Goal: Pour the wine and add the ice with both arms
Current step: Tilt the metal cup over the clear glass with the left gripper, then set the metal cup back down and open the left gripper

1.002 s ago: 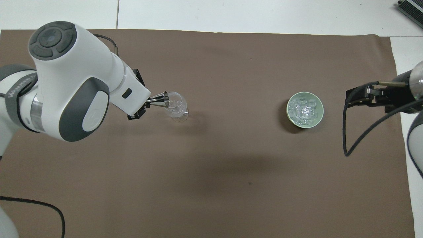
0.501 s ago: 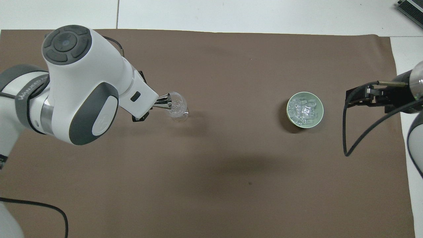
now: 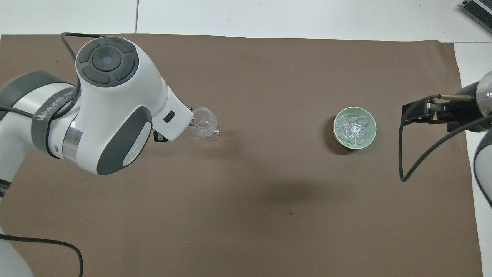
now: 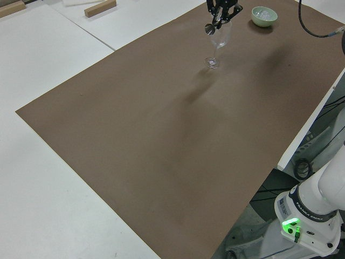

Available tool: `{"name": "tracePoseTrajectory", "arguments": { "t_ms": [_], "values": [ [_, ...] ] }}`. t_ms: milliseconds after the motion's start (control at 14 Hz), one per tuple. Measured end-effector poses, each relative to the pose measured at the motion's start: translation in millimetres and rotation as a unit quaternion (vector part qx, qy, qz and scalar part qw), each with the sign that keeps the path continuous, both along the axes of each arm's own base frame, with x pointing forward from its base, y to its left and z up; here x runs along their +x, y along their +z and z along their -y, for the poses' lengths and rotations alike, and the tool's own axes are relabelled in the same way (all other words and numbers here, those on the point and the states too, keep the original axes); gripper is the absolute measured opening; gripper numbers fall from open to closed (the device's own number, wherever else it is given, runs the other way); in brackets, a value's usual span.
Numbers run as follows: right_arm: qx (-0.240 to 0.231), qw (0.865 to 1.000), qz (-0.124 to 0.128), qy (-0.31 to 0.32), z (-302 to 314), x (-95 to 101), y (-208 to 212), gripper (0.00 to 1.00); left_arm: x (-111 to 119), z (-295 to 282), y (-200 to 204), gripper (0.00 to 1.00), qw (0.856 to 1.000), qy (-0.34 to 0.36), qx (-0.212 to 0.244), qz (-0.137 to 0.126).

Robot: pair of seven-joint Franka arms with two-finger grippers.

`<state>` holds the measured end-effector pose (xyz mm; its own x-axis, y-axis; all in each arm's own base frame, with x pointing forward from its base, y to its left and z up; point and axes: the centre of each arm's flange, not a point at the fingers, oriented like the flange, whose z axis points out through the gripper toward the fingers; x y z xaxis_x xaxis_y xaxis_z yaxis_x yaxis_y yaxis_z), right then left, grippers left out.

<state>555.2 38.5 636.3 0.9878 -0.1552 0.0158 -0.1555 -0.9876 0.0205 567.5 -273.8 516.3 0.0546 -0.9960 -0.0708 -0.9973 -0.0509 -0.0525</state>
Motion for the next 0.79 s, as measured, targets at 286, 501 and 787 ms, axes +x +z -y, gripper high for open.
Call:
{"name": "tracePoseTrajectory", "arguments": {
  "t_ms": [286,501,787],
  "values": [
    [0.0,1.0,0.0,0.0,0.0,0.0,0.0,1.0,-3.2,6.5,6.2,0.21,1.0,0.014,0.018,0.012],
    [0.0,1.0,0.0,0.0,0.0,0.0,0.0,1.0,-6.9,14.2,10.7,0.21,0.999,0.015,0.025,0.019],
    [0.0,1.0,0.0,0.0,0.0,0.0,0.0,1.0,1.4,-1.1,13.5,0.21,0.999,0.032,0.022,0.02]
  ]
}}
